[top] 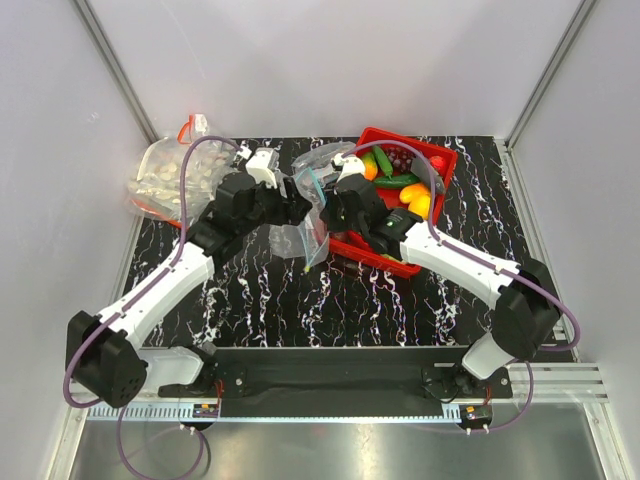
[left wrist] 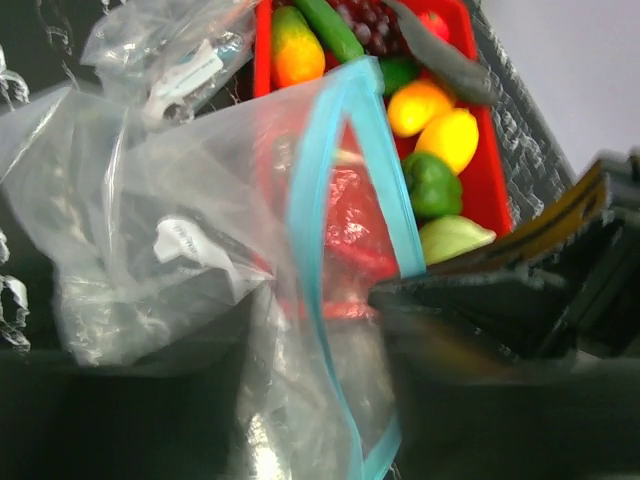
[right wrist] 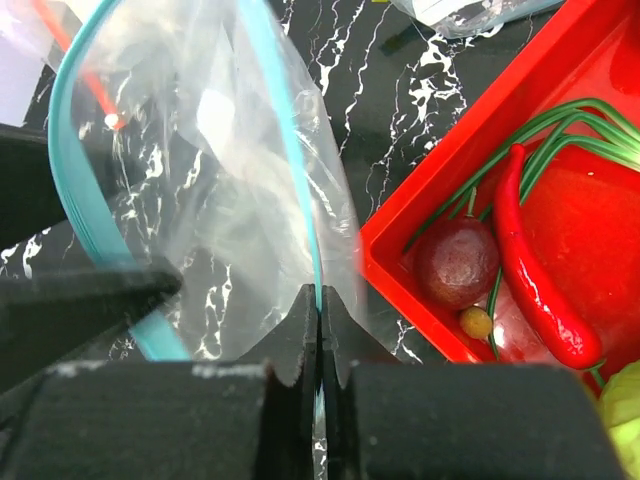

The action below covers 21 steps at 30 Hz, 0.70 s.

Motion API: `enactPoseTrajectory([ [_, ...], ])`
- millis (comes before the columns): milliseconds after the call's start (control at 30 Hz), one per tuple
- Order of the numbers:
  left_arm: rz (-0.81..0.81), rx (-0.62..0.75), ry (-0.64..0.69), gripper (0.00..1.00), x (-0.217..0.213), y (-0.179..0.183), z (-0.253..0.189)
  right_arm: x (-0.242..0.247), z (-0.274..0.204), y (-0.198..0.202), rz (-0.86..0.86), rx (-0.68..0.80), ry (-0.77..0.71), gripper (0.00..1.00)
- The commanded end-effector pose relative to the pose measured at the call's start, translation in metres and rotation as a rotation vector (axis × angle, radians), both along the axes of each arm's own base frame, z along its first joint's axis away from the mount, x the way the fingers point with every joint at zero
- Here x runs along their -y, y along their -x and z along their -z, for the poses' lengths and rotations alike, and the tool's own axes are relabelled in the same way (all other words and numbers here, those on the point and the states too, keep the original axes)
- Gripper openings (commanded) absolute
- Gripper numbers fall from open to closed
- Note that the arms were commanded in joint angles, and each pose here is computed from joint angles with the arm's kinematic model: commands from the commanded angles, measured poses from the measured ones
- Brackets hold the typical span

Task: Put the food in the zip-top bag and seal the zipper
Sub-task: Pick up the zipper food storage bag at the center of the board.

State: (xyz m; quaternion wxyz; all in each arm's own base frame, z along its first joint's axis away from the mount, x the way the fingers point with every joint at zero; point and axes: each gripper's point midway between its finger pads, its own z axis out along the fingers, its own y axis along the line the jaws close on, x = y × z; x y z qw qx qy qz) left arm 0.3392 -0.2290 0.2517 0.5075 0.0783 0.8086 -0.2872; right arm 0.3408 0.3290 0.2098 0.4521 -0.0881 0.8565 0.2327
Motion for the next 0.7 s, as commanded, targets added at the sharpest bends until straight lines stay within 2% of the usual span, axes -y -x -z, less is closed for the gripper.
enactPoseTrajectory([
  [0, 0.119, 0.081, -0.013, 0.74, 0.014, 0.006, -0.031, -0.002, -0.024, -0.007, 0.028, 0.051, -0.074, 0.00],
  [33, 0.130, 0.030, -0.052, 0.78, 0.014, 0.007, -0.017, -0.001, -0.025, -0.008, 0.028, 0.053, -0.078, 0.00],
  [100, 0.150, 0.007, -0.066, 0.88, 0.016, 0.007, -0.019, -0.002, -0.026, -0.008, 0.034, 0.052, -0.088, 0.00],
  [133, 0.156, -0.025, -0.083, 0.89, 0.017, 0.007, -0.010, -0.001, -0.025, -0.009, 0.038, 0.050, -0.089, 0.00],
  [167, 0.151, -0.030, -0.087, 0.89, 0.016, 0.006, -0.008, -0.002, -0.025, -0.010, 0.040, 0.052, -0.092, 0.00],
  [267, 0.148, -0.034, -0.095, 0.80, 0.016, 0.006, -0.004, -0.001, -0.028, -0.011, 0.059, 0.051, -0.107, 0.00],
  [500, 0.129, -0.049, -0.112, 0.78, 0.013, 0.002, 0.002, 0.000, -0.029, -0.012, 0.087, 0.048, -0.140, 0.00],
  [567, 0.103, -0.064, -0.132, 0.66, 0.010, -0.003, 0.010, 0.001, -0.031, -0.011, 0.088, 0.051, -0.155, 0.00],
  [633, 0.072, -0.077, -0.150, 0.48, 0.008, -0.010, 0.018, 0.002, -0.034, -0.009, 0.090, 0.051, -0.167, 0.00],
  [667, 0.035, -0.079, -0.167, 0.25, 0.003, -0.015, 0.022, 0.003, -0.034, -0.008, 0.090, 0.052, -0.174, 0.00],
])
